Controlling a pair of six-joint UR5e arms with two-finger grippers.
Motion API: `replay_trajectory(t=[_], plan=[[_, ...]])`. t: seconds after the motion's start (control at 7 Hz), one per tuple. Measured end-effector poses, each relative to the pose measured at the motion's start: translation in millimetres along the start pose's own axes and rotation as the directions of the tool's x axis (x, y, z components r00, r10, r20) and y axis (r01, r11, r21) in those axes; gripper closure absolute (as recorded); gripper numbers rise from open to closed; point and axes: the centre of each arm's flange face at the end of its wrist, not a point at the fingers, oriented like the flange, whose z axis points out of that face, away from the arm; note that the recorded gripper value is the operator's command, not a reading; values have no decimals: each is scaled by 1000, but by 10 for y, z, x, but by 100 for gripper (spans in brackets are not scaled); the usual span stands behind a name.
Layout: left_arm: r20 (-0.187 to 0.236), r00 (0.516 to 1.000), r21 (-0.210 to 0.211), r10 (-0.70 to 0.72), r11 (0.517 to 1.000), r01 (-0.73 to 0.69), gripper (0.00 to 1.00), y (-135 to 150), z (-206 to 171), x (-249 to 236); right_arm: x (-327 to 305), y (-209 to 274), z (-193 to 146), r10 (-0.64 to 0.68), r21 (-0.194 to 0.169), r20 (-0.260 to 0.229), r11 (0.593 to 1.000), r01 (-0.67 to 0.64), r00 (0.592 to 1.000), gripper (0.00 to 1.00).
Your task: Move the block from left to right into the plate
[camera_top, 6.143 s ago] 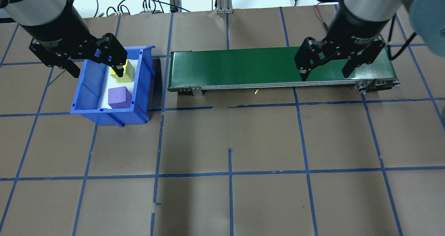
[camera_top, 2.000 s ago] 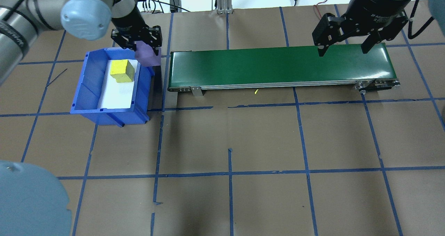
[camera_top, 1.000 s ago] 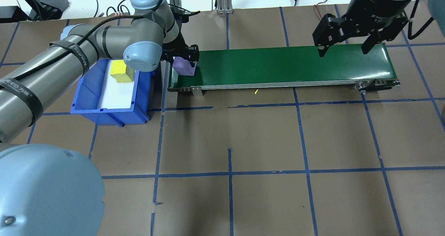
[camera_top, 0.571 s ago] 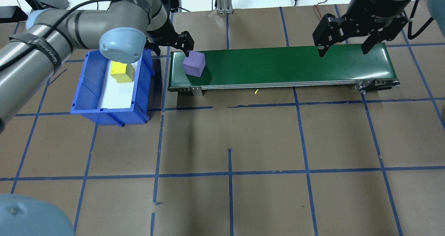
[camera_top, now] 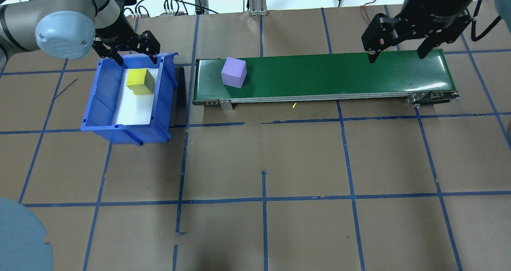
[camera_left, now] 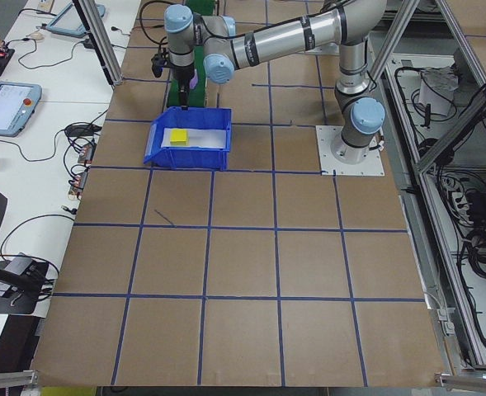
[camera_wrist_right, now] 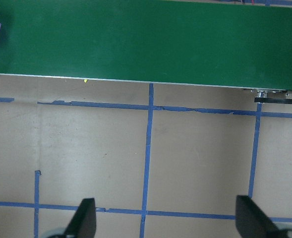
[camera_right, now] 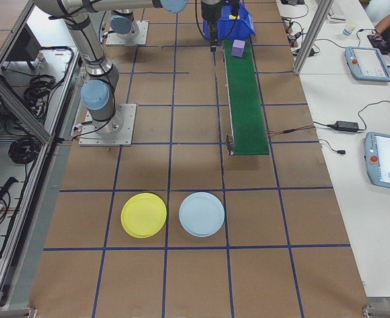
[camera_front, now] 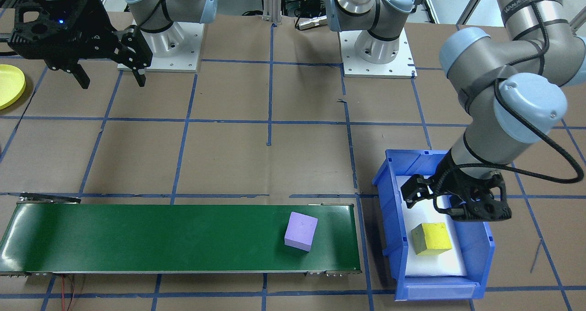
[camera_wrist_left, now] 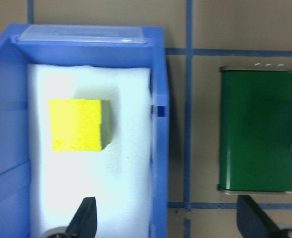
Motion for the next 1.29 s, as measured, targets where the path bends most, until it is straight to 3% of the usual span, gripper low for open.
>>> replay_trajectory(t=[0.29, 0.43, 0.86, 1.14, 1.29], plan=[[-7, 1000, -23, 0, 1000, 0, 0, -154, 389, -439, 20, 15, 14, -103, -16, -4, 995, 103, 995, 0], [-8, 1000, -23, -4, 1000, 4, 0, -242, 643, -518, 19, 43, 40, -127, -42, 2, 991, 127, 992, 0], [-10, 1000, -8, -21, 1000, 21, 4, -405, 1229, -576, 292, 40, 133, -82, -82, 11, 993, 83, 997, 0], [-12, 1000, -10, -24, 1000, 24, 65, -412, 1308, -574, 1208, 43, 192, 123, -83, 42, 989, -119, 992, 0], [-24, 999, -8, -26, 1000, 25, 74, -402, 1303, -559, 1657, 99, 193, 221, -75, 70, 974, -215, 973, 0]])
